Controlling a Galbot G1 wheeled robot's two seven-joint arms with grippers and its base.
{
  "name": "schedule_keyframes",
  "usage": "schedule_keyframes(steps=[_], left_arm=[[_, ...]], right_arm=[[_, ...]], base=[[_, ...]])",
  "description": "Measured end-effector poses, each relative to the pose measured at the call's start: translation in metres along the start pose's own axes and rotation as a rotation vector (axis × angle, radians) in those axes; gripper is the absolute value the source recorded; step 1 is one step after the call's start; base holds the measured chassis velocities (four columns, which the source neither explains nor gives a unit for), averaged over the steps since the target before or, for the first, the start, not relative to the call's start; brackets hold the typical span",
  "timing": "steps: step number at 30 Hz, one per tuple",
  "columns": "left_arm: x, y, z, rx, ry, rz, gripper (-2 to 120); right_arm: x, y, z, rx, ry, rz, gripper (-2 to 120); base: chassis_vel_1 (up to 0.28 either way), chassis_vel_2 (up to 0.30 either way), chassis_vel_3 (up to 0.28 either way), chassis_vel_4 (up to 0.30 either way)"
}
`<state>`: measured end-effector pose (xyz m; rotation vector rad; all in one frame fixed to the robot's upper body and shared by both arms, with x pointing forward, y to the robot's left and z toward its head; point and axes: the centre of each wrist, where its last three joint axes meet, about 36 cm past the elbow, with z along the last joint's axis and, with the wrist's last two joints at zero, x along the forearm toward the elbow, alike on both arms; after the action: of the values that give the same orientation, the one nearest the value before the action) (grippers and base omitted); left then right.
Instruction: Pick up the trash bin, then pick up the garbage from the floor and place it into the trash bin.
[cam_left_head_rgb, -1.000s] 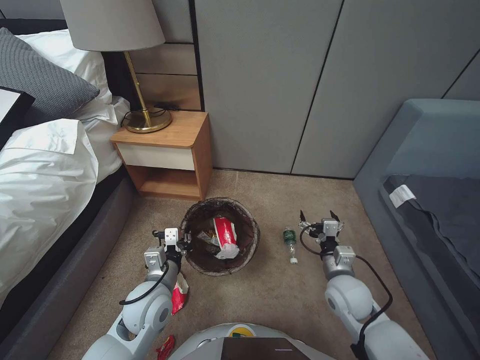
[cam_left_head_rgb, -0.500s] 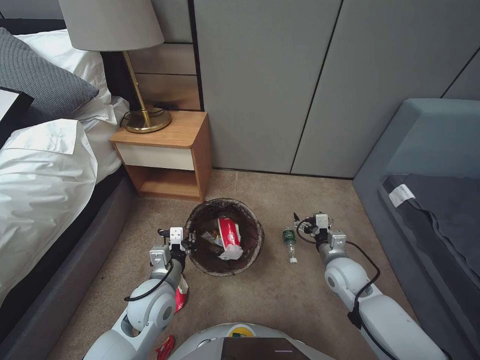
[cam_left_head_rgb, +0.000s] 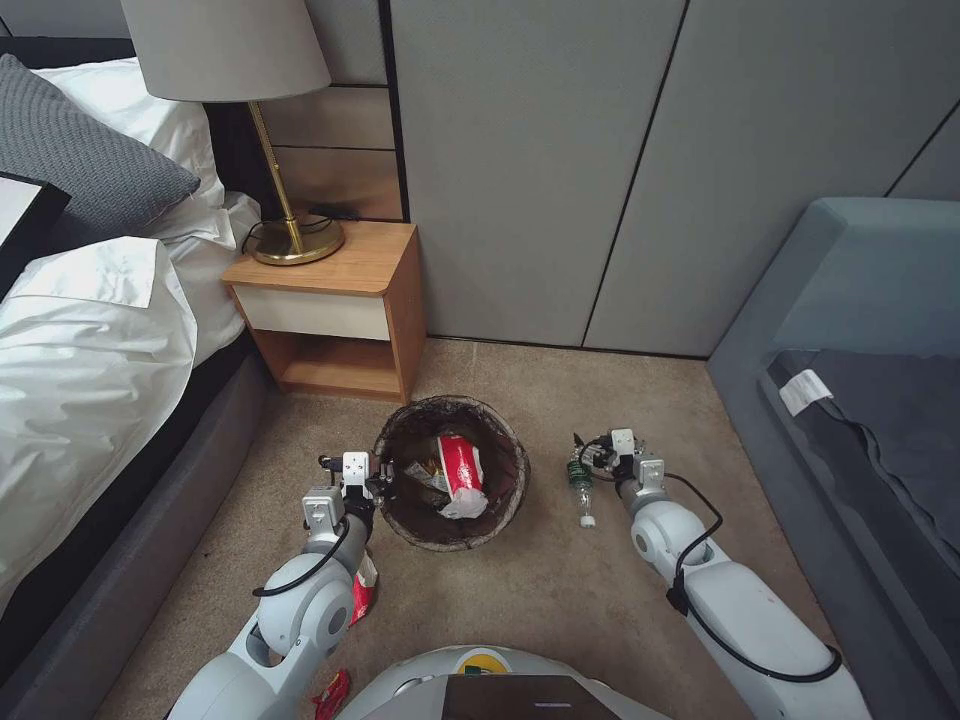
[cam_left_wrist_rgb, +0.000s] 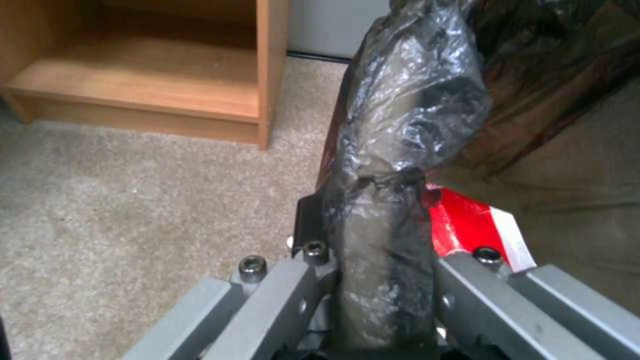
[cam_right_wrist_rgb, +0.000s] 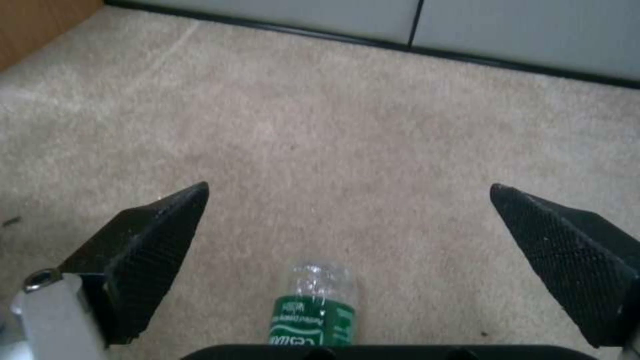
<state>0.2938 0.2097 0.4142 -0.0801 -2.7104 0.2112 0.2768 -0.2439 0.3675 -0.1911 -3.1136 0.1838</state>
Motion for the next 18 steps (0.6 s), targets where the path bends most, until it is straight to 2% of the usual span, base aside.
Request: schedule_keyframes(steps=[11,15,18], left_arm=[[0.0,0.0,0.001,0.0,0.003,0.0,3],[0.002,-0.001,0.001,0.001,0.003,0.001,3],[0.003,0.0,0.001,-0.001,0.002,0.0,3]], right_arm=[[-0.008,0.001,0.001,0.006,0.007,0.007,100],[-0.015,-0.004,0.004,0.013,0.019,0.005,100],[-0.039,-0.015,0.006,-0.017,0.078,-0.027,100]], base=[[0.0,0.0,0.0,0.0],[0.0,0.0,0.0,0.0],[0.0,0.0,0.0,0.0]])
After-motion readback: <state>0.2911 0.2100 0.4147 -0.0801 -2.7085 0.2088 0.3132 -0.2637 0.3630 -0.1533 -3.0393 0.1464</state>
